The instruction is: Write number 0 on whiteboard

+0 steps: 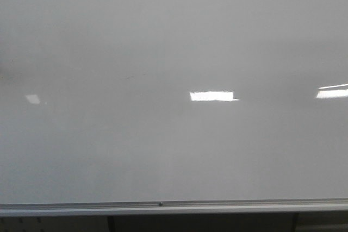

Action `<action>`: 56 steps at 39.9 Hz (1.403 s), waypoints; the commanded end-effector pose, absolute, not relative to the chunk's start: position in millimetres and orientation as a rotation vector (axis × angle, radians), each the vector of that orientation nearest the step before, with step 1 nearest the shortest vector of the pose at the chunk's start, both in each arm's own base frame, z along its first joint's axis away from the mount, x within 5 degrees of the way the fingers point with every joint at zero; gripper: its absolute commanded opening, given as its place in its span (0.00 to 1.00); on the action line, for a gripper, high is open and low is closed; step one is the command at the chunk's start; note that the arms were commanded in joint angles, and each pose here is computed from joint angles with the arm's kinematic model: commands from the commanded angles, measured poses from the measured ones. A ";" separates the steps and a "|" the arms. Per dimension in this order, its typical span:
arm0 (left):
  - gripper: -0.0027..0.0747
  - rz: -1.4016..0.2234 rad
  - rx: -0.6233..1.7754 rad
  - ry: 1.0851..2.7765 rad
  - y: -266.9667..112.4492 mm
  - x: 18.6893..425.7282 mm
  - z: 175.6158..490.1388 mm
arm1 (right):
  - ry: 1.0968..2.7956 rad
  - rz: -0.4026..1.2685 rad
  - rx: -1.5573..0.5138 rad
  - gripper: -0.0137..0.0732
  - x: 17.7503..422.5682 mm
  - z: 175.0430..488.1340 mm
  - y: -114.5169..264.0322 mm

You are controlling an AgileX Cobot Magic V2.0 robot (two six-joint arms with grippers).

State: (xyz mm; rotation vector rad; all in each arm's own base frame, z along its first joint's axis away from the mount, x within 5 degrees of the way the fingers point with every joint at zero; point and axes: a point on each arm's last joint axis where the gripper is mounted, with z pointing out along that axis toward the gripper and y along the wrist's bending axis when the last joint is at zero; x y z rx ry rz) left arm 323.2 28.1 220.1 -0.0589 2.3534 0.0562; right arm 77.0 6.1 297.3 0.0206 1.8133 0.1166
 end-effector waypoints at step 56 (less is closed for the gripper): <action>0.01 -0.305 0.671 2.463 -69.3 271.3 278.4 | 1.768 0.116 0.027 0.85 81.0 310.7 5.7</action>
